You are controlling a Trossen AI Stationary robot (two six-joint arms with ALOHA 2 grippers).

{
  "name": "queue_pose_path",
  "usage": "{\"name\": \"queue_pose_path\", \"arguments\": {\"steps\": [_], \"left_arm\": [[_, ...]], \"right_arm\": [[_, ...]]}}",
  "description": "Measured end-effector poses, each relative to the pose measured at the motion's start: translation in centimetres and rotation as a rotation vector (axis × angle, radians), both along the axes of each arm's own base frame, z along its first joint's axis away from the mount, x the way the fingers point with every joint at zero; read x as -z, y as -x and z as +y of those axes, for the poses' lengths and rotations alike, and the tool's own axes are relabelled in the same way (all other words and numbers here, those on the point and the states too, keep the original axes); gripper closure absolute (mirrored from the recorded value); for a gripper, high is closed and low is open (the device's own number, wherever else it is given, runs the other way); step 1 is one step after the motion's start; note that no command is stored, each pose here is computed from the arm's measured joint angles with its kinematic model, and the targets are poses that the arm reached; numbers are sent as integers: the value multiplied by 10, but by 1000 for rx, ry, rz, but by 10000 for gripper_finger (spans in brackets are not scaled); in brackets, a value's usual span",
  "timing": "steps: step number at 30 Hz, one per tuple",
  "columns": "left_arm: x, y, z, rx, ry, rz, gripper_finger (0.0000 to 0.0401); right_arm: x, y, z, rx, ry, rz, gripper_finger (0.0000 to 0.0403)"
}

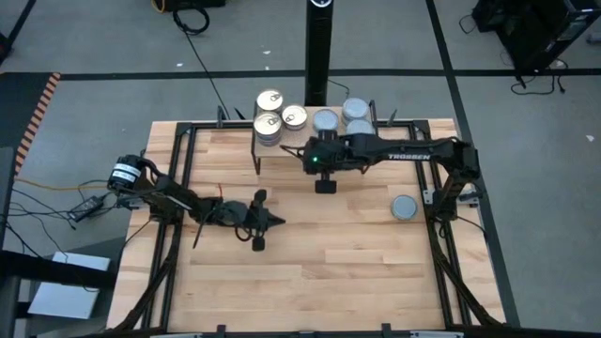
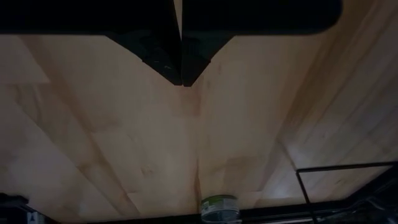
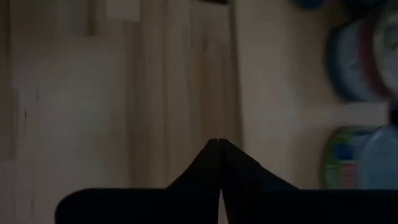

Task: Stack canned seafood by type on shelf
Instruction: Stack the blue pink tuna can on the right blue tuna can on the shelf

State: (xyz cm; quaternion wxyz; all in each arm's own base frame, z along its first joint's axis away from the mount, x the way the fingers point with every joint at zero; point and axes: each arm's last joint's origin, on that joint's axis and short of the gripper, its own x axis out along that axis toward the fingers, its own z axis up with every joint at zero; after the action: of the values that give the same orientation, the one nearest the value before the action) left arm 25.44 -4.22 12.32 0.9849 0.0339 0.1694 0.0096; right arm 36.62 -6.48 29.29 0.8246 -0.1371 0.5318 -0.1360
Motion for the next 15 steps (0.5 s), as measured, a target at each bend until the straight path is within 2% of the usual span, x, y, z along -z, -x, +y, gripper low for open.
{"name": "queue_pose_path", "arguments": {"steps": [6,15], "left_arm": [[-1,0,-2,7,2,-10,399],[-9,-5,-4,36,-1,-35,399]], "right_arm": [[27,-1,27,-15,-41,3,396],[50,-4,74,-74,-15,-53,398]]}}
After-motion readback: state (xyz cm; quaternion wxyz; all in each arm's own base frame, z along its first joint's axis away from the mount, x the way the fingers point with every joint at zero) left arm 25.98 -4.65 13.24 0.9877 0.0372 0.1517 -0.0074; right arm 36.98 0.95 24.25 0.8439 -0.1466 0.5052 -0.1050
